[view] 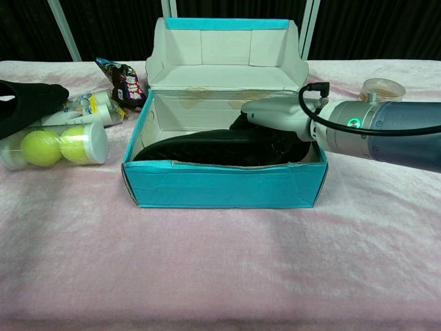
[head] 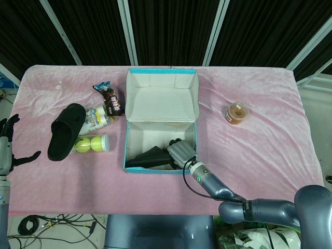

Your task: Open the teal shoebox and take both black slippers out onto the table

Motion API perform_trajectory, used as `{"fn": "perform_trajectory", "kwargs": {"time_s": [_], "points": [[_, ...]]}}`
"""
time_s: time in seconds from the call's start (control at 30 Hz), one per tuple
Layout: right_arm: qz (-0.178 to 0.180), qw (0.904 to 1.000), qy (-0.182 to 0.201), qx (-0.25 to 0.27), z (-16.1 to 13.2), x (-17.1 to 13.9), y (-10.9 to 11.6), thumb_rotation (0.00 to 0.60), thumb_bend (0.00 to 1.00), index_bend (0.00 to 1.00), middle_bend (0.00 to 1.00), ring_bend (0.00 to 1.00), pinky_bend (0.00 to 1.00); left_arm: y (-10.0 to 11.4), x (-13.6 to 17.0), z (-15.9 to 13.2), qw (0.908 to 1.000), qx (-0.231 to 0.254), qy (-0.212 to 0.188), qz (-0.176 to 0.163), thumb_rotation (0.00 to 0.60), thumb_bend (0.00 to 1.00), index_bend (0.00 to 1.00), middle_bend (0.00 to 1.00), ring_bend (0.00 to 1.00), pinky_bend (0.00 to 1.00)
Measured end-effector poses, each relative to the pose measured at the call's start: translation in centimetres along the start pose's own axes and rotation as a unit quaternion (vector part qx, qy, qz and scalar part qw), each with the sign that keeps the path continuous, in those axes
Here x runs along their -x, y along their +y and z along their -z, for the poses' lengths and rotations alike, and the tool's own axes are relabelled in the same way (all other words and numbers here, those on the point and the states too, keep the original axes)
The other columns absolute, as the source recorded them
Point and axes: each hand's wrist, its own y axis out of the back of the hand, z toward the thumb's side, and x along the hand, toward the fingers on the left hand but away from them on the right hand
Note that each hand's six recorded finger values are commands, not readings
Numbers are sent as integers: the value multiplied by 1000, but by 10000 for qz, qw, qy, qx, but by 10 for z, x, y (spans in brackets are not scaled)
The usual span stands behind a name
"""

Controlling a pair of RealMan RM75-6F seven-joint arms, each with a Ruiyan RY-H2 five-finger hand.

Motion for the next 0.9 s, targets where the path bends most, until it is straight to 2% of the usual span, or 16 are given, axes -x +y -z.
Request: {"fn": "perform_trajectory", "kwargs": {"time_s": [0.3,0.57,0.67,0.9], "points": [[286,9961,206,813,3,-1,20,600,618,685,540,266,249,-7,2,4,9999,25,65,130,600,0,48,129,22,61],[494,9911,422,1160,9,-3,34,600,621,737,548,266,245,-12,0,5,9997,17,91,234,600,0,48,129,22,61],[664,9916,539,972,12,-6,40,600,621,742,546,266,242,-15,-1,6,9995,10,107,284,600,0,48,129,22,62],[1038,9926,601,-185,31,-10,39,600,620,757,547,266,240,-20,-1,2,9992,-21,63,387,600,0,48,129,22,62]]}}
